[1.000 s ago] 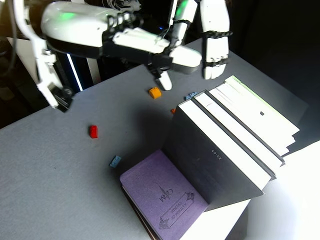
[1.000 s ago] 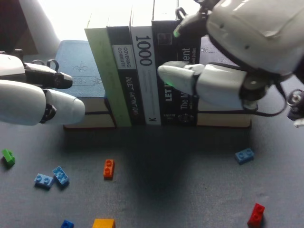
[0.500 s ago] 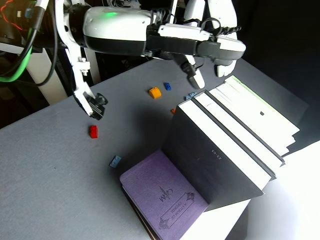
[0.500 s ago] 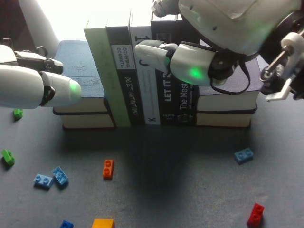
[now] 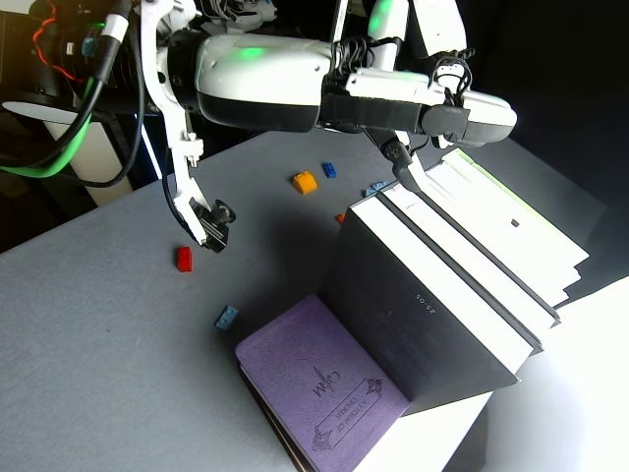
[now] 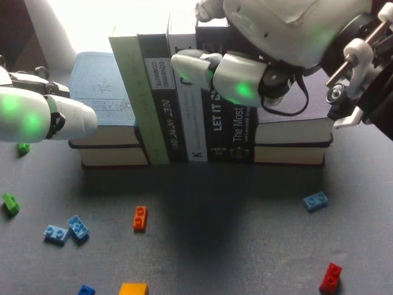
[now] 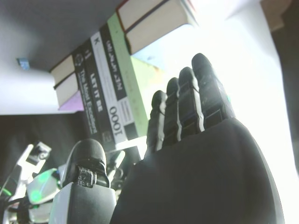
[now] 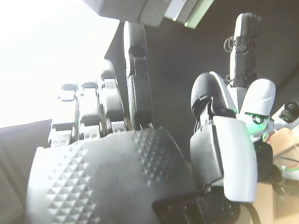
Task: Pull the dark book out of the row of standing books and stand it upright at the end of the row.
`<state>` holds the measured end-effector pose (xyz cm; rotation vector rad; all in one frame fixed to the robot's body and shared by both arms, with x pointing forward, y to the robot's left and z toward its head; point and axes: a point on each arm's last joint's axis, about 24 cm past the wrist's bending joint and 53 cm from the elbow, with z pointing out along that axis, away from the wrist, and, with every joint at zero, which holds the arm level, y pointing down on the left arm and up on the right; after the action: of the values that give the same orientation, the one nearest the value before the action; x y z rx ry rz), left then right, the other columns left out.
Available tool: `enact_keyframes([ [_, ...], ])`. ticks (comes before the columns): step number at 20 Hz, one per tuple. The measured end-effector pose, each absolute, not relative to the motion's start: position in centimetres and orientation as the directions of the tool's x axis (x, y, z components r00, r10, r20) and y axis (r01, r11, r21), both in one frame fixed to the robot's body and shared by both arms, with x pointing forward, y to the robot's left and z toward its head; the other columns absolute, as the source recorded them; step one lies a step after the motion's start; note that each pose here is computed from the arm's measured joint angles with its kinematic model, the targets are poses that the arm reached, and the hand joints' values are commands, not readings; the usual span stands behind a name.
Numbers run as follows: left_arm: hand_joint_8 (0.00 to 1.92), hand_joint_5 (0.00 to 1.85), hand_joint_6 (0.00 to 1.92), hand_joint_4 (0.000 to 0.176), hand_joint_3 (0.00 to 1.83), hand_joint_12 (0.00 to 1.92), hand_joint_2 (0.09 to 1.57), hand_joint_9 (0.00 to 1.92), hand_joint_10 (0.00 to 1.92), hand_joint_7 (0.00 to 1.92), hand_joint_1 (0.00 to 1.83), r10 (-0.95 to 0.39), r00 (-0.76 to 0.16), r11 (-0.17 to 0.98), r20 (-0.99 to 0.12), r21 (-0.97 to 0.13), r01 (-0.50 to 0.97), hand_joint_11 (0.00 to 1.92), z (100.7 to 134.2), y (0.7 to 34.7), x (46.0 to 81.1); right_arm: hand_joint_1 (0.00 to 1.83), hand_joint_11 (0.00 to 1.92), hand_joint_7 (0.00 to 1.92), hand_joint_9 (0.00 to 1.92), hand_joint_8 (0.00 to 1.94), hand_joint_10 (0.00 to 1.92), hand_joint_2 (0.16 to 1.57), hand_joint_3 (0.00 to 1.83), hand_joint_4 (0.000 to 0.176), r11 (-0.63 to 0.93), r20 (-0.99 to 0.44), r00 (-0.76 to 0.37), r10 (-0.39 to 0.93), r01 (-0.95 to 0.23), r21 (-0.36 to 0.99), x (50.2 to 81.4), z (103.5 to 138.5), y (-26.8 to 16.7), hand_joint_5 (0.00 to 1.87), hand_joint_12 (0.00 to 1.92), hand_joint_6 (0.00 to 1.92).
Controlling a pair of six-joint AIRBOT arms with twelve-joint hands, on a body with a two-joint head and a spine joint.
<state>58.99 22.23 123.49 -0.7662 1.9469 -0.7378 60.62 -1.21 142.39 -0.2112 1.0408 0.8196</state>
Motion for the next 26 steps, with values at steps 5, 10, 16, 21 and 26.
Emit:
enact_keyframes([
  [5, 0.0, 0.14, 0.0, 0.032, 0.0, 0.31, 1.25, 0.11, 0.0, 0.12, 0.08, -0.784, -0.374, 0.599, -0.496, -0.763, -0.244, 0.07, 123.6, 22.8, 58.9, 0.0, 0.0, 0.19, 0.0, 0.01, 0.0, 1.22, 0.0, 0.0, 0.694, -0.837, 0.232, 0.495, -0.685, 0.221, 60.3, 141.6, -1.0, 0.84, 0.0, 0.04],
  [10, 0.01, 0.14, 0.01, 0.027, 0.0, 0.3, 1.26, 0.12, 0.0, 0.13, 0.05, -0.801, -0.366, 0.578, -0.475, -0.772, -0.265, 0.07, 123.4, 23.0, 58.8, 0.0, 0.0, 0.17, 0.0, 0.0, 0.0, 1.22, 0.0, 0.0, 0.691, -0.835, 0.204, 0.512, -0.675, 0.258, 59.9, 141.3, -1.2, 0.85, 0.0, 0.05],
  [16, 0.0, 0.15, 0.01, 0.029, 0.0, 0.29, 1.25, 0.12, 0.0, 0.14, 0.08, -0.807, -0.37, 0.569, -0.461, -0.776, -0.272, 0.07, 123.2, 22.7, 58.6, 0.0, 0.0, 0.18, 0.0, 0.01, 0.0, 1.22, 0.0, 0.0, 0.693, -0.837, 0.19, 0.513, -0.668, 0.272, 58.6, 140.5, -1.2, 0.85, 0.0, 0.04],
  [21, 0.0, 0.13, 0.0, 0.032, 0.0, 0.27, 1.26, 0.1, 0.0, 0.11, 0.07, -0.808, -0.374, 0.567, -0.455, -0.774, -0.283, 0.07, 122.9, 22.7, 58.5, 0.0, 0.0, 0.19, 0.0, 0.01, 0.0, 1.21, 0.0, 0.0, 0.699, -0.846, 0.136, 0.515, -0.638, 0.323, 57.6, 138.8, -1.4, 0.85, 0.0, 0.04],
  [26, 0.01, 0.17, 0.01, 0.027, 0.0, 0.27, 1.25, 0.14, 0.01, 0.15, 0.05, -0.808, -0.377, 0.567, -0.453, -0.773, -0.286, 0.1, 122.8, 22.6, 58.4, 0.0, 0.0, 0.18, 0.0, 0.0, 0.0, 1.22, 0.0, 0.0, 0.694, -0.842, 0.054, 0.536, -0.596, 0.403, 56.7, 137.1, -1.5, 0.84, 0.0, 0.03],
])
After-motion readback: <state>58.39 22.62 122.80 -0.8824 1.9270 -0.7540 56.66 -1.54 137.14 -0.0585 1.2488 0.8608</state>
